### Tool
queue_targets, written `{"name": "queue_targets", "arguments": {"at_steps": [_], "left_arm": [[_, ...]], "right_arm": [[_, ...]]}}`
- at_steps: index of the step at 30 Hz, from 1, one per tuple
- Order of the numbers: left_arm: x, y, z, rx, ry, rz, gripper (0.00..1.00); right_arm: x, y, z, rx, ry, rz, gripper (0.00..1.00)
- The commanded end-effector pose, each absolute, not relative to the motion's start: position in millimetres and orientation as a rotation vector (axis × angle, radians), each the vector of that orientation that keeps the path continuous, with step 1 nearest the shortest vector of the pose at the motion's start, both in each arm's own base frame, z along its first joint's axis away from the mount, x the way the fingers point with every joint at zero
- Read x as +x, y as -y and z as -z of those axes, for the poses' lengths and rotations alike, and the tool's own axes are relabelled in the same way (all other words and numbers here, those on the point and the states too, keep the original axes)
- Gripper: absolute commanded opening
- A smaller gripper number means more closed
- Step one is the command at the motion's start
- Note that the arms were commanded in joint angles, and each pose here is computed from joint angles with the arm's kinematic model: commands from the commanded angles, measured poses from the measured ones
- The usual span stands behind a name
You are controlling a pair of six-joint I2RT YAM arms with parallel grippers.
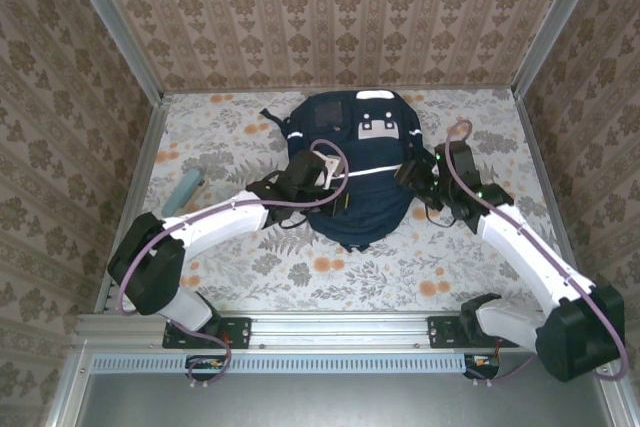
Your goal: Pack the student bag
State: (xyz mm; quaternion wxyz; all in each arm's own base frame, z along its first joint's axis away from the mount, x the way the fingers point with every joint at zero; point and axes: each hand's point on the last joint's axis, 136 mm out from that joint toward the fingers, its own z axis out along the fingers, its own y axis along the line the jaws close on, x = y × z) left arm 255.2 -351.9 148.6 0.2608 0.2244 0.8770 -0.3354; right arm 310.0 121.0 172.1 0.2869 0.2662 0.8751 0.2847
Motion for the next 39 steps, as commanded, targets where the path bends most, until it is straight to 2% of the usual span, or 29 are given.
{"name": "queue_targets", "arguments": {"at_steps": [1, 4, 7, 13, 17, 29, 34, 39], "left_arm": [[252.8, 377.8, -174.6, 0.694, -2.263, 0.994, 0.00], [249.4, 384.1, -172.0, 0.703, -2.275, 0.986, 0.00], [258.0, 369.1, -156.8, 0.608, -2.363, 0.867, 0.00], [263.7, 331.4, -132.3, 0.467, -2.484, 0.709, 0.26], [263.7, 325.4, -121.1, 0.438, -2.530, 0.757, 0.32], [268.4, 344.6, -107.2, 0.452, -2.585, 0.877, 0.35], [268.3, 349.8, -104.1, 0.464, -2.594, 0.899, 0.31], [271.2, 351.6, -101.3, 0.473, -2.600, 0.884, 0.25]], "right_arm": [[304.3, -138.6, -169.9, 0.878, -2.268, -0.927, 0.58], [304.7, -156.1, -166.9, 0.876, -2.278, -0.958, 0.58], [306.9, -167.8, -156.8, 0.855, -2.342, -0.916, 0.58], [317.6, -185.3, -143.9, 0.821, -2.397, -0.905, 0.58], [327.2, -187.5, -144.3, 0.832, -2.382, -0.895, 0.57], [334.9, -189.1, -140.9, 0.865, -2.378, -0.886, 0.54], [336.7, -189.5, -139.2, 0.871, -2.381, -0.877, 0.53], [340.3, -186.5, -134.8, 0.902, -2.379, -0.844, 0.47]]}}
